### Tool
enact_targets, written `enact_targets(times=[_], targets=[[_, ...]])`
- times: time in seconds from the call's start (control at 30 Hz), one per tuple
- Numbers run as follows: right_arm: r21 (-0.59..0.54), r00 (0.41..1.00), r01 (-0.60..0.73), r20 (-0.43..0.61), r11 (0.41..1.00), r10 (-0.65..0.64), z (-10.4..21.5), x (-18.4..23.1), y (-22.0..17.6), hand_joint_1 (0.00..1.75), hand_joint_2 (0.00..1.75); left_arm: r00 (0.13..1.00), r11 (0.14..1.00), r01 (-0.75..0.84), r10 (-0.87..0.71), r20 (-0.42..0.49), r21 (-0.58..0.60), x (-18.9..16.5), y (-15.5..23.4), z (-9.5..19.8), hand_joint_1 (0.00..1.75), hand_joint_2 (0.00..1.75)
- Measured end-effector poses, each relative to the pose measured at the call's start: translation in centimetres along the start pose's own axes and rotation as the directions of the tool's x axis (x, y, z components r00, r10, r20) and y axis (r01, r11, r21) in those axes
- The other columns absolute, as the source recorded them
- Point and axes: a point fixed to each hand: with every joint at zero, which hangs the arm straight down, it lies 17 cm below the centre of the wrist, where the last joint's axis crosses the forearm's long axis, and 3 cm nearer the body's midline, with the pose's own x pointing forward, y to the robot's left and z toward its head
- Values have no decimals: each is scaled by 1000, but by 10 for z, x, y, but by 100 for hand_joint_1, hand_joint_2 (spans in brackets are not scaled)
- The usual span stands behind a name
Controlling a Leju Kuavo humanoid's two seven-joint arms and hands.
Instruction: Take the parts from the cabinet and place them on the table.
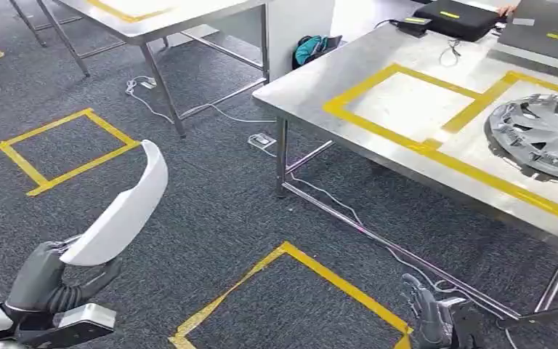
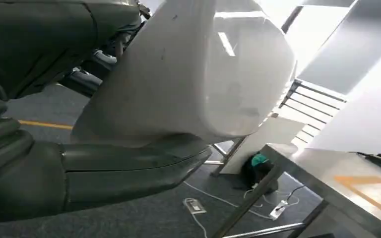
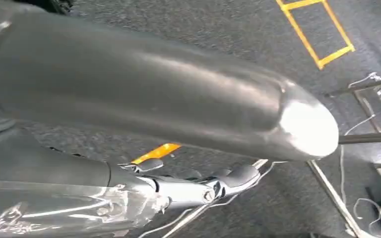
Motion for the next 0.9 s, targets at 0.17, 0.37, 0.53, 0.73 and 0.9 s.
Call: enact_targets(times=[0.17, 0.37, 0.53, 0.73, 0.9], targets=[[1, 1000, -1, -1, 1000, 1, 0, 0, 0, 0, 0, 1000, 1000, 3, -3, -8, 0, -1, 0, 0, 175, 175], [-1, 1000, -4, 0, 1000, 4, -1, 0, -2, 0, 0, 1000, 1000, 2, -2, -10, 3, -1, 0, -2, 175, 175], [0, 1000, -5, 2, 1000, 5, -2, 1, -2, 0, 0, 1000, 1000, 2, -2, -11, 3, -2, 0, -2, 175, 175], [3, 1000, -10, 7, 1000, 10, -6, 4, -1, 0, 0, 1000, 1000, 3, -3, -10, 4, -1, 1, -3, 175, 175], [7, 1000, -11, -1, 1000, 11, -6, 3, 0, 0, 0, 1000, 1000, -2, 2, -10, 3, -1, 1, -3, 175, 175]])
